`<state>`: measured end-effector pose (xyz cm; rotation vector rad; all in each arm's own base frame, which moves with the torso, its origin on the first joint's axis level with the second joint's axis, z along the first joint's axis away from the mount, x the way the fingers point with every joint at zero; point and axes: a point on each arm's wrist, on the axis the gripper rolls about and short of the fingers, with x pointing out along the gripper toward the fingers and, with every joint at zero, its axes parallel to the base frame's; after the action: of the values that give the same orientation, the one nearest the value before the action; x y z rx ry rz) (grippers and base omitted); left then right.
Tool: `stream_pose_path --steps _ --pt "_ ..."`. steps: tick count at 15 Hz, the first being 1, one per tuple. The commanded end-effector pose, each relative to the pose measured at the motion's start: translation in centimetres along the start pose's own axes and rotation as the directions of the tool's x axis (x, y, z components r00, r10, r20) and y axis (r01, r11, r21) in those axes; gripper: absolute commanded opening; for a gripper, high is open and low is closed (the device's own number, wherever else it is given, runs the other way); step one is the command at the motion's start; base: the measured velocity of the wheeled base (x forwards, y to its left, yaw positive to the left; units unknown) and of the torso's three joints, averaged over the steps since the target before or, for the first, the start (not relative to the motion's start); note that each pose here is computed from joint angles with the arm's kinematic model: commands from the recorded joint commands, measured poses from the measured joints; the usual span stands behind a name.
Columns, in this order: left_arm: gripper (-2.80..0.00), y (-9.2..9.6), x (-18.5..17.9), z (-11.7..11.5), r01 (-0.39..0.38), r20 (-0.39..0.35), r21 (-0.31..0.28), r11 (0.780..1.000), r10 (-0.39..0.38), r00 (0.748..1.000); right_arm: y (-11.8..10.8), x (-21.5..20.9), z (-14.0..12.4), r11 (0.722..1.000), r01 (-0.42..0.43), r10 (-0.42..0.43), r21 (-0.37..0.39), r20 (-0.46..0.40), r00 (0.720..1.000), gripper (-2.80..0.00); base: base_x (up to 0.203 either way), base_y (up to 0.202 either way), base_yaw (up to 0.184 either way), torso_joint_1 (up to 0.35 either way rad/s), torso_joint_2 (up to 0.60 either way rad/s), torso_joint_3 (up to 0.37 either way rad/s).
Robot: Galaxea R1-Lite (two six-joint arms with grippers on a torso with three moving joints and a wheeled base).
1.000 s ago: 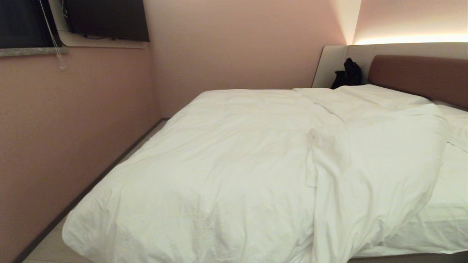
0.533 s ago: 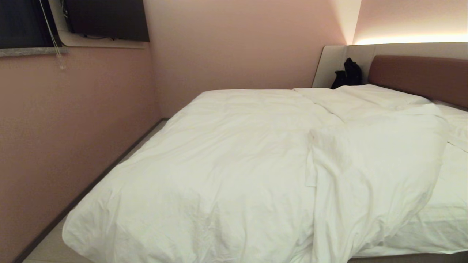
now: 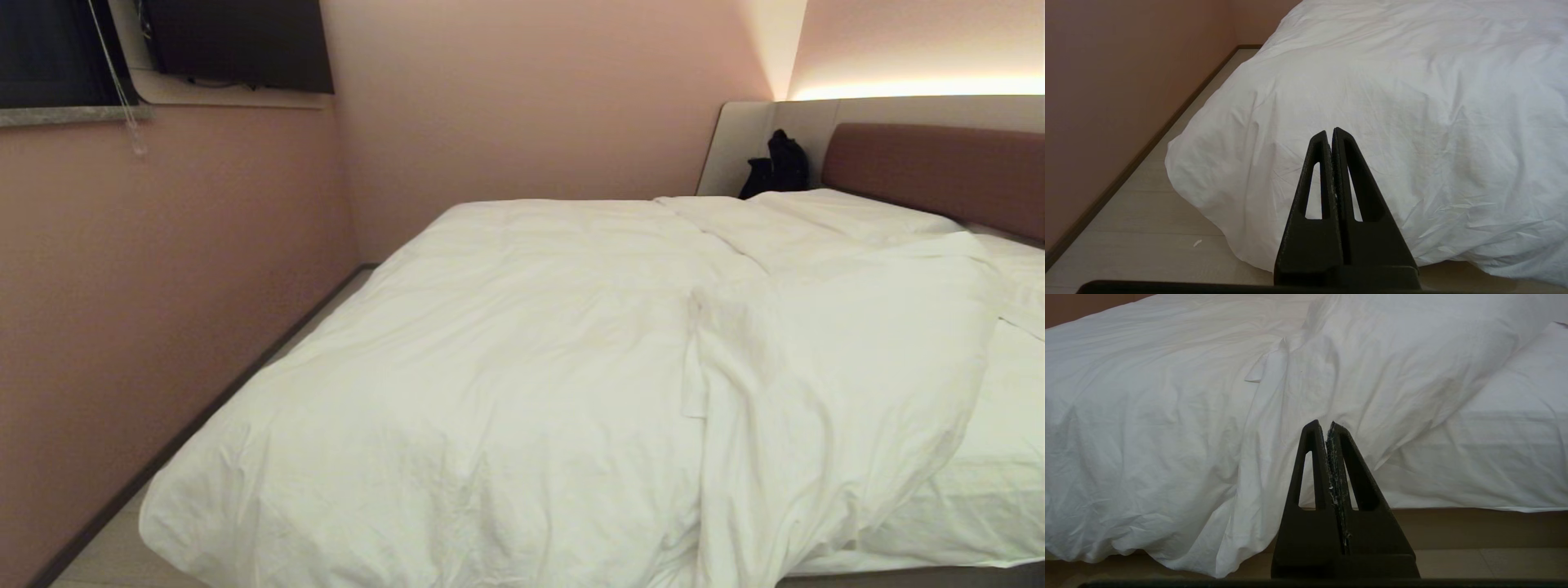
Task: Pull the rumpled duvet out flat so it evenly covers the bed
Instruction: Hold the folded corner of the quilt
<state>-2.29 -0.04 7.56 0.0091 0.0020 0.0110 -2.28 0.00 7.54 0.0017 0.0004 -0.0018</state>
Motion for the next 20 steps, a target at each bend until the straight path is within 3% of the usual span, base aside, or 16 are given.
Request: stream_pose_path --steps 1,20 --pt "-2.80 0.00 0.00 0.00 0.000 0.000 0.000 1.000 0.000 1.000 0.00 0.00 0.00 1.000 0.000 0.000 0.000 0.000 1.000 -2.80 0.000 0.000 0.000 0.000 0.00 0.000" --pt "-2.80 0.00 0.00 0.00 0.000 0.000 0.000 1.000 0.000 1.000 0.00 0.00 0.00 1.000 0.000 0.000 0.000 0.000 1.000 -2.80 0.000 0.000 0.000 0.000 0.00 0.000"
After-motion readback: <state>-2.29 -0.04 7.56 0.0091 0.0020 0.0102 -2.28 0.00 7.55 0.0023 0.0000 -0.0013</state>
